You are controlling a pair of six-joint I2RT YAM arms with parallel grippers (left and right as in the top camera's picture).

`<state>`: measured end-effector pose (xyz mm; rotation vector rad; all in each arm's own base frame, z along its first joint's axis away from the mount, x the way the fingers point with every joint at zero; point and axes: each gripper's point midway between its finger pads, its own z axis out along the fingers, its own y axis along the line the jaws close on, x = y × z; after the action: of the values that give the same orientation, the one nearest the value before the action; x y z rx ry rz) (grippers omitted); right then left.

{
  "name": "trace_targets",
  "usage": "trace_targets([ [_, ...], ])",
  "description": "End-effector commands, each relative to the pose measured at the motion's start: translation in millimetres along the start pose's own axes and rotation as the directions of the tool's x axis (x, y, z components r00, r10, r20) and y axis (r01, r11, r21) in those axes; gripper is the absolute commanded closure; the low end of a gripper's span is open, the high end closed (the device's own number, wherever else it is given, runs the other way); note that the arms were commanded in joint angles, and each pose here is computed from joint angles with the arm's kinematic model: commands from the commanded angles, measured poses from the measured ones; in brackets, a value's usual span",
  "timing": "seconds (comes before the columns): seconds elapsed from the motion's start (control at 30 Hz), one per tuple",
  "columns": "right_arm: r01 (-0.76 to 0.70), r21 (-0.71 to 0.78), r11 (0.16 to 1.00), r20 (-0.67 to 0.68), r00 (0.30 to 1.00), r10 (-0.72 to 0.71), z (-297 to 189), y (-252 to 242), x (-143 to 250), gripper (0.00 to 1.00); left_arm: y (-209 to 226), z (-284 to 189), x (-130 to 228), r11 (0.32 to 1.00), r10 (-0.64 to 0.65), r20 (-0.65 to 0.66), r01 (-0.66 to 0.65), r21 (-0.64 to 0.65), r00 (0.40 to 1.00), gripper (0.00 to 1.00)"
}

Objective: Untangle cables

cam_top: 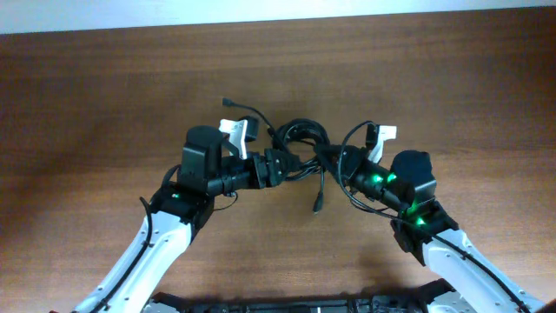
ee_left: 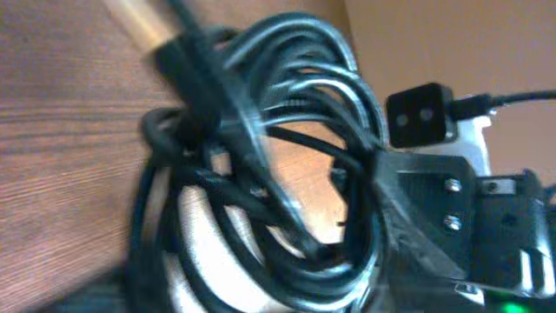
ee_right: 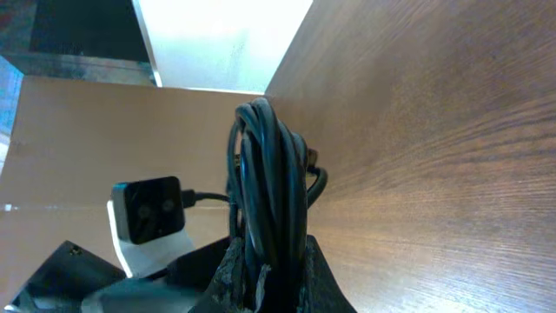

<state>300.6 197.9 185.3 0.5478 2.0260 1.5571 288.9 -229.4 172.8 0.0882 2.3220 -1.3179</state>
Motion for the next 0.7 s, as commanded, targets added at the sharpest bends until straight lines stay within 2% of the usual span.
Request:
trace_targets([
  [0.0, 0.007, -0.007, 1.000, 0.024, 1.000, -0.007, 1.4, 4.3, -2.1, 0.96, 3.9, 2.5, 2.2, 1.000, -0.004, -0.006, 0.004, -0.006, 1.000, 0.69],
  [0.07, 0.008, -0.008, 1.000, 0.021, 1.000, -0.008, 1.5, 4.4, -1.5, 0.96, 6.5, 2.5, 0.0, 1.000, -0.003, 0.006, 0.003, -0.022, 1.000, 0.87],
  [0.1, 0.008, -0.007, 1.000, 0.021, 1.000, -0.007, 1.4, 4.3, -1.6, 0.96, 7.3, 2.5, -0.5, 1.000, -0.003, 0.010, 0.003, -0.026, 1.000, 1.00],
  [0.2, 0.011, -0.007, 1.000, 0.021, 1.000, -0.011, 1.4, 4.1, -1.6, 0.96, 11.5, 2.2, -4.2, 0.999, 0.006, 0.030, -0.004, -0.051, 1.000, 1.00],
  [0.23, 0.026, -0.007, 1.000, 0.020, 0.999, -0.026, 1.5, 4.2, -1.3, 0.92, 14.8, 1.7, -7.5, 0.998, 0.007, 0.048, -0.004, -0.070, 0.999, 1.00],
  [0.27, 0.077, -0.009, 0.997, 0.011, 0.997, -0.077, 1.4, 4.7, 0.3, 0.82, 20.4, -0.9, -14.7, 0.996, 0.008, 0.079, 0.000, -0.094, 0.997, 1.00],
  [0.33, 0.166, -0.025, 0.986, -0.023, 0.986, -0.166, 1.2, 6.4, 6.4, 0.76, 27.2, -8.7, -28.4, 0.995, -0.002, 0.126, 0.015, -0.103, 0.992, 1.00],
  [0.43, 0.250, -0.048, 0.967, -0.063, 0.966, -0.253, 0.8, 8.0, 14.4, 0.73, 47.1, -23.9, -42.7, 0.980, -0.132, 0.190, 0.157, -0.123, 0.973, 1.00],
  [0.5, 0.311, -0.061, 0.948, -0.081, 0.945, -0.316, 0.4, 7.8, 18.5, 0.69, 62.7, -36.3, -51.1, 0.939, -0.288, 0.245, 0.323, -0.116, 0.926, 1.00],
  [0.57, 0.329, -0.046, 0.943, -0.096, 0.938, -0.332, 0.4, 2.3, 20.7, 0.63, 73.6, -45.2, -55.5, 0.867, -0.451, 0.287, 0.491, -0.085, 0.845, 1.00],
  [0.67, 0.305, -0.015, 0.952, -0.134, 0.943, -0.304, -0.2, -8.0, 26.9, 0.62, 75.7, -46.8, -56.2, 0.749, -0.625, 0.304, 0.662, -0.023, 0.719, 1.00],
])
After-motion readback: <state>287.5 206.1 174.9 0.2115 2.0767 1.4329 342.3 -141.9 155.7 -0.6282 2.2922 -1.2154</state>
